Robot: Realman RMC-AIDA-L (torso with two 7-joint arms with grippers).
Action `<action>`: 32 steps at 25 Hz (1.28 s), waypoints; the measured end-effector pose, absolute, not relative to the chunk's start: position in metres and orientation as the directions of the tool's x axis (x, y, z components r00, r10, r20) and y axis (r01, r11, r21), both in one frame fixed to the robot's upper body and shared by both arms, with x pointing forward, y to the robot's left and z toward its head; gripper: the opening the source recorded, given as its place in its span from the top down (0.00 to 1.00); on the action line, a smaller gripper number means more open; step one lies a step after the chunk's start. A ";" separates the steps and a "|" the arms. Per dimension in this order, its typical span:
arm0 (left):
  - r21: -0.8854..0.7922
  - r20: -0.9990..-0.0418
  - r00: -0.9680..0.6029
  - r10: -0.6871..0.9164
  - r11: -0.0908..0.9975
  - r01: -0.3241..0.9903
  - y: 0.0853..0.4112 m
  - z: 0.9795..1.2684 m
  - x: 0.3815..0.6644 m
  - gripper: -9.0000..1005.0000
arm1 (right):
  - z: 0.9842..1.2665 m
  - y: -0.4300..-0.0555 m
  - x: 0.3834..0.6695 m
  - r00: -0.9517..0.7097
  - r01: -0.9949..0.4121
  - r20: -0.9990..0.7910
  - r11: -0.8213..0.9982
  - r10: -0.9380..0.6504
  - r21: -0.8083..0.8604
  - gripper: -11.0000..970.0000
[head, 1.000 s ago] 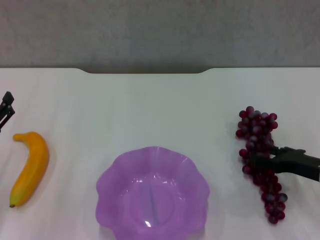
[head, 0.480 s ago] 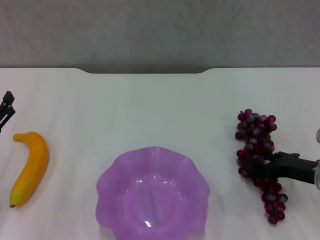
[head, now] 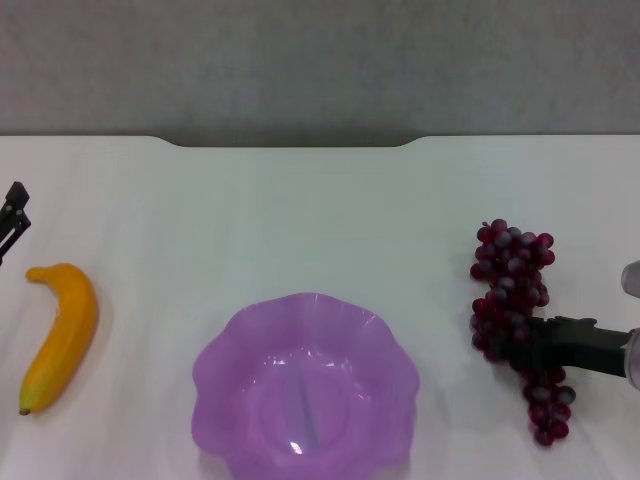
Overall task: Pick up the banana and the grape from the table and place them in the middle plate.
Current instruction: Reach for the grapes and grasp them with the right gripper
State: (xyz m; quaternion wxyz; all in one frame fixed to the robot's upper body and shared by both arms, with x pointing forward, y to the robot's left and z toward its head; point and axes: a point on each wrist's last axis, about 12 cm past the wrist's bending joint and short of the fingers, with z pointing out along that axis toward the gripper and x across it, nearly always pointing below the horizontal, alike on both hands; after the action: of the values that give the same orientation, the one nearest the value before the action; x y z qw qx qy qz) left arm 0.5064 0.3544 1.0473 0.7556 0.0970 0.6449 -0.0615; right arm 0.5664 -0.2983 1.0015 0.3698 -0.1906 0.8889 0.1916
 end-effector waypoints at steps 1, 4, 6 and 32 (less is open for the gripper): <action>0.067 -0.986 0.161 0.032 0.974 0.218 0.354 1.047 0.506 0.10 | 1.002 -0.298 0.566 -0.654 -0.480 -0.731 0.854 -0.196 0.200 0.22; 0.067 -0.986 0.161 0.032 0.974 0.218 0.354 1.047 0.506 0.10 | 1.002 -0.298 0.567 -0.654 -0.479 -0.732 0.854 -0.194 0.201 0.22; 0.067 -0.986 0.161 0.032 0.974 0.218 0.354 1.047 0.506 0.10 | 1.002 -0.298 0.567 -0.653 -0.477 -0.732 0.855 -0.192 0.202 0.22; 0.066 -0.987 0.160 0.031 0.974 0.218 0.354 1.047 0.506 0.10 | 1.003 -0.297 0.567 -0.650 -0.494 -0.732 0.846 -0.204 0.202 0.44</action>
State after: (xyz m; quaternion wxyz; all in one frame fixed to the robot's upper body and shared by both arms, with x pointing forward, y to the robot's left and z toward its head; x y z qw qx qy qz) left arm 0.5062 0.3543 1.0470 0.7553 0.0967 0.6452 -0.0618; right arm 0.5667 -0.2971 1.0026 0.3695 -0.1967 0.8868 0.1958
